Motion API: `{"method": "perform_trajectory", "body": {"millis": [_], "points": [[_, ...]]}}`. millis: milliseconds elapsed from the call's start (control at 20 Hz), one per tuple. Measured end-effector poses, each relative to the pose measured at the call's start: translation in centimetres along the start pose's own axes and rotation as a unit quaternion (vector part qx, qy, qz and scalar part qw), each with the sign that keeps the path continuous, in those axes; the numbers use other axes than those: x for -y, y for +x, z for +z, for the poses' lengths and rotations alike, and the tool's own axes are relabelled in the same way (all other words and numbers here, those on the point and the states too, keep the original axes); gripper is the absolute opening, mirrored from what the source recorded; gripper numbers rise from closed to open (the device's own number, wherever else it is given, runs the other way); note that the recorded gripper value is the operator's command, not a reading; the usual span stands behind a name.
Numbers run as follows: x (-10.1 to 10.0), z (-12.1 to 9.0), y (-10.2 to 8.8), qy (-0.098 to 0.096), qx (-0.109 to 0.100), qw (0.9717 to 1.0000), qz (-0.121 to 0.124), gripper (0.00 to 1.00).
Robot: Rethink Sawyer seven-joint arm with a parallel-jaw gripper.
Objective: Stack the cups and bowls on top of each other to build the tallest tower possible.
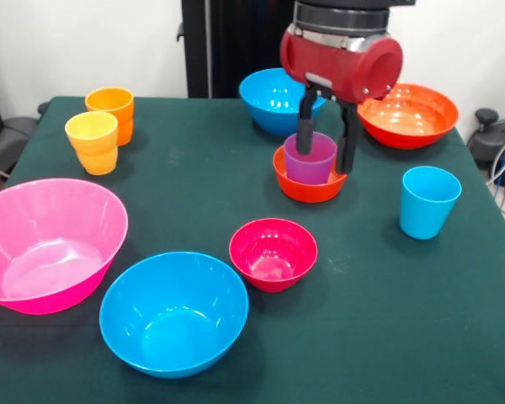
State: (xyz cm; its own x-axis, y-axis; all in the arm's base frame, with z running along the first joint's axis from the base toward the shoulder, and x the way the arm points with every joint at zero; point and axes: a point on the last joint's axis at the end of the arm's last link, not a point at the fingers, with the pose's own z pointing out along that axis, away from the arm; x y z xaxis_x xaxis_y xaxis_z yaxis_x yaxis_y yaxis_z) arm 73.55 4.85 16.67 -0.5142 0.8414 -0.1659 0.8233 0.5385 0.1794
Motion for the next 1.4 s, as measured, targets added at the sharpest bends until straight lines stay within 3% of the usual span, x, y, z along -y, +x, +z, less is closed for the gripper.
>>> {"method": "perform_trajectory", "body": {"millis": [300,650,900,1400], "points": [[-1.3,1.7,0.7,-0.006,-0.009,0.9999,-0.005,1.0],[-2.5,3.7,0.1,-0.013,-0.009,0.9999,-0.004,1.0],[-4.6,5.7,-1.9,-0.025,0.007,0.9996,-0.008,1.0],[-7.8,9.5,-5.5,-0.03,0.031,0.9988,-0.02,1.0]]}}
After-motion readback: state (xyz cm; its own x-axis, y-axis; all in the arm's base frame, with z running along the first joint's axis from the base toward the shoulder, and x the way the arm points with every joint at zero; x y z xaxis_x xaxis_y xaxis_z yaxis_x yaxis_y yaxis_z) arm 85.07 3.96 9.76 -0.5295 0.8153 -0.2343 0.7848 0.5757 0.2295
